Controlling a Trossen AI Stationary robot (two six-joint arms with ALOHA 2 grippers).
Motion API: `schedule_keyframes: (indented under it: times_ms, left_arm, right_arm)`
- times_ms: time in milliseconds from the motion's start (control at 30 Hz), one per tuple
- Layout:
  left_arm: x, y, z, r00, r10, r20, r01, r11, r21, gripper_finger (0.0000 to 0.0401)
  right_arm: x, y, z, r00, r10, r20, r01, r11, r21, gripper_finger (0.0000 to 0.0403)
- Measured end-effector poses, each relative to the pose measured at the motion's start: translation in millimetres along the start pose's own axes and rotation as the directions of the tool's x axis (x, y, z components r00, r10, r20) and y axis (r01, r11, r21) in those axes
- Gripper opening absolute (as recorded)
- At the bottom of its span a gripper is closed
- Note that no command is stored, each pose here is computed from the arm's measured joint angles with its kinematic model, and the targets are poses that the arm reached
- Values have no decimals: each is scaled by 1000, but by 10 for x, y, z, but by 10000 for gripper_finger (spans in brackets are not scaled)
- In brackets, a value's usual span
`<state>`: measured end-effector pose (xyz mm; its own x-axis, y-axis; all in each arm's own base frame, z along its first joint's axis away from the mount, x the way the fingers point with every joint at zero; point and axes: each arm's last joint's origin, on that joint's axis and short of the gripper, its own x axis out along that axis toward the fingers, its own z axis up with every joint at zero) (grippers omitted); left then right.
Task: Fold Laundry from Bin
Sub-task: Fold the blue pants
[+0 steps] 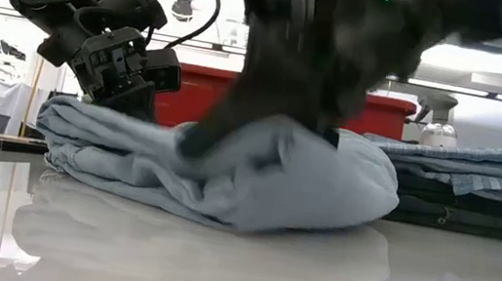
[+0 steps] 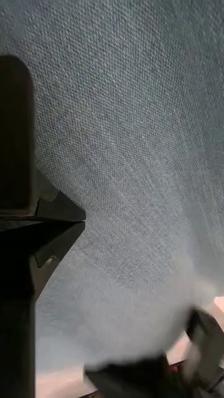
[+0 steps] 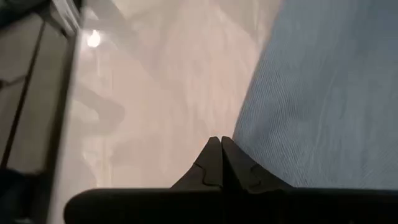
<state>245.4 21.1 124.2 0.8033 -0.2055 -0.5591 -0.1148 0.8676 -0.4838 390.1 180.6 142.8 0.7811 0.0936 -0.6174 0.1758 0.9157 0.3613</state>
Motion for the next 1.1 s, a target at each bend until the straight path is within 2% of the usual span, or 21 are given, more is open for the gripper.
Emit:
schedule_keyframes:
  times_ms: [167, 300, 433, 567, 667, 800, 867, 967, 1033, 1100]
  left_arm:
    - [0, 6, -15, 1000, 12, -16, -12, 999, -30, 0]
    - [1, 9, -18, 1000, 24, -16, -24, 998, -54, 0]
    - [5, 3, -23, 999, 48, -9, -48, 996, -76, 0]
    - [11, -10, -32, 998, 62, -6, -62, 995, -79, 0]
    - [16, -25, -45, 998, 67, -10, -68, 995, -75, 0]
    - [23, -36, -61, 995, 101, -7, -101, 992, -80, 0]
    - [26, -47, -61, 995, 103, -2, -103, 991, -88, 0]
    - [34, -77, -73, 995, 99, -3, -99, 989, -106, 0]
    - [43, -106, -87, 995, 99, -5, -99, 990, -105, 0]
    - [50, -133, -102, 995, 103, -5, -103, 990, -99, 0]
  right_arm:
    - [198, -96, -238, 990, 2, -140, 3, 999, 33, 16]
    - [228, -118, -308, 984, -15, -175, 21, 999, 33, 16]
    - [83, -87, -170, 985, 7, -171, -6, 1000, 10, 17]
    - [-340, -8, 129, 991, 12, -133, -22, 997, -76, 17]
    - [-818, 32, 411, 996, -91, -14, 89, 990, -110, 17]
    - [-1277, -4, 563, 964, -246, 101, 258, 957, -129, 17]
    - [-1469, -93, 545, 911, -394, 120, 404, 912, -76, 17]
    - [-1595, -264, 408, 811, -580, 69, 583, 812, -28, 17]
    - [-1571, -367, 291, 767, -640, 50, 641, 767, -27, 17]
    - [-1530, -433, 223, 756, -653, 51, 654, 756, -13, 16]
